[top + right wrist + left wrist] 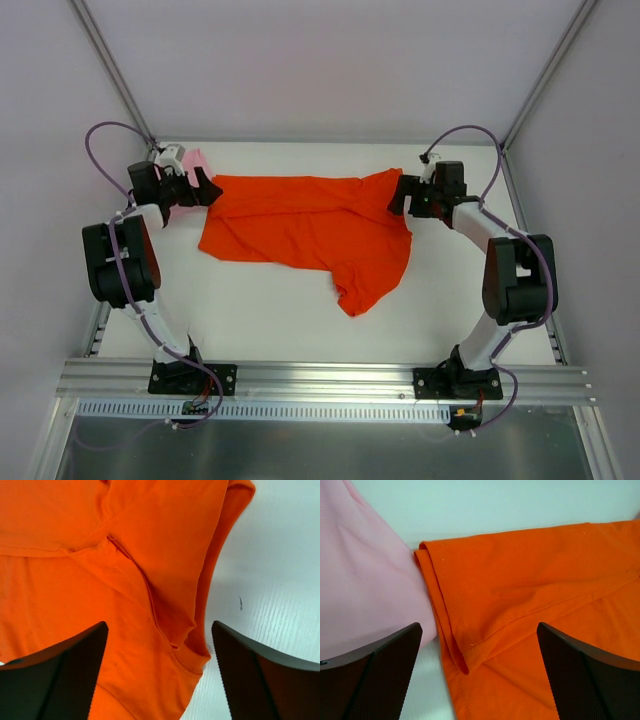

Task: Fold and stack the t-shirts
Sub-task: Fold the flattened tshirt in 1/3 of the way, then grap the side of the flattened tshirt closest away from the robot with both arms

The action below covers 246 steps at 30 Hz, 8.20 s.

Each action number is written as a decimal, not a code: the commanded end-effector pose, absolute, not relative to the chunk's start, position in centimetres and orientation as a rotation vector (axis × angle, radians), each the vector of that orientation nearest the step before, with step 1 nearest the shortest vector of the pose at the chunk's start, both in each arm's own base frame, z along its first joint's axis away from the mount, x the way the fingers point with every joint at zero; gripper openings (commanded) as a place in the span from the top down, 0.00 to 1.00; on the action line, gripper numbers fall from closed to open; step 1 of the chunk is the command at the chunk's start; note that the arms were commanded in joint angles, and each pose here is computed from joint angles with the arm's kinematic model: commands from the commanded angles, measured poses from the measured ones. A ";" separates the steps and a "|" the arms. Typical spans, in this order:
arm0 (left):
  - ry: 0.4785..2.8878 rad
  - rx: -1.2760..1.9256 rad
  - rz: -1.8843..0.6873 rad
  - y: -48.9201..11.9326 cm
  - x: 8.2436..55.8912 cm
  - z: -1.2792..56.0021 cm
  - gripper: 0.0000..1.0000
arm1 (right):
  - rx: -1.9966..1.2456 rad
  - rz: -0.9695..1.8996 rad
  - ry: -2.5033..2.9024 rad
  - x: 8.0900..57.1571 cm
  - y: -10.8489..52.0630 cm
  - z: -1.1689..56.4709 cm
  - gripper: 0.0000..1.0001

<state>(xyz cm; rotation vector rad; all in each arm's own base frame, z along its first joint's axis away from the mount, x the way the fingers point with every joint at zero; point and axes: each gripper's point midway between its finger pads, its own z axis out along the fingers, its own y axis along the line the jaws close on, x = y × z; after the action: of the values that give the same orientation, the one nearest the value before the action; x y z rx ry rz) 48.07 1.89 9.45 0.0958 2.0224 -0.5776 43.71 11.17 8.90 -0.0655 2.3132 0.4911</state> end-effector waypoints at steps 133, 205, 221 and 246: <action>2.707 -0.507 -0.231 -8.7 29.8 4.4 0.40 | 0.554 -0.096 2.780 31.6 -5.2 3.2 0.99; 2.587 -0.601 -0.186 -7.1 24.7 8.0 0.01 | 0.783 0.413 2.647 17.0 4.0 6.9 0.03; 2.544 -0.605 -0.154 -6.4 24.7 8.5 0.01 | 0.886 0.255 2.870 10.2 5.8 3.0 0.22; 2.602 -0.605 -0.124 -6.5 24.9 6.4 0.01 | 0.702 0.201 2.959 12.1 8.4 1.5 0.99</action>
<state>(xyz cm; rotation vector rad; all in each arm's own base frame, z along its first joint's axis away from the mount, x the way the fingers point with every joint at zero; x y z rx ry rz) 24.43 -6.30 6.60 -0.6165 2.6105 -0.1294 11.06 8.31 0.89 0.7172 2.9844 0.2164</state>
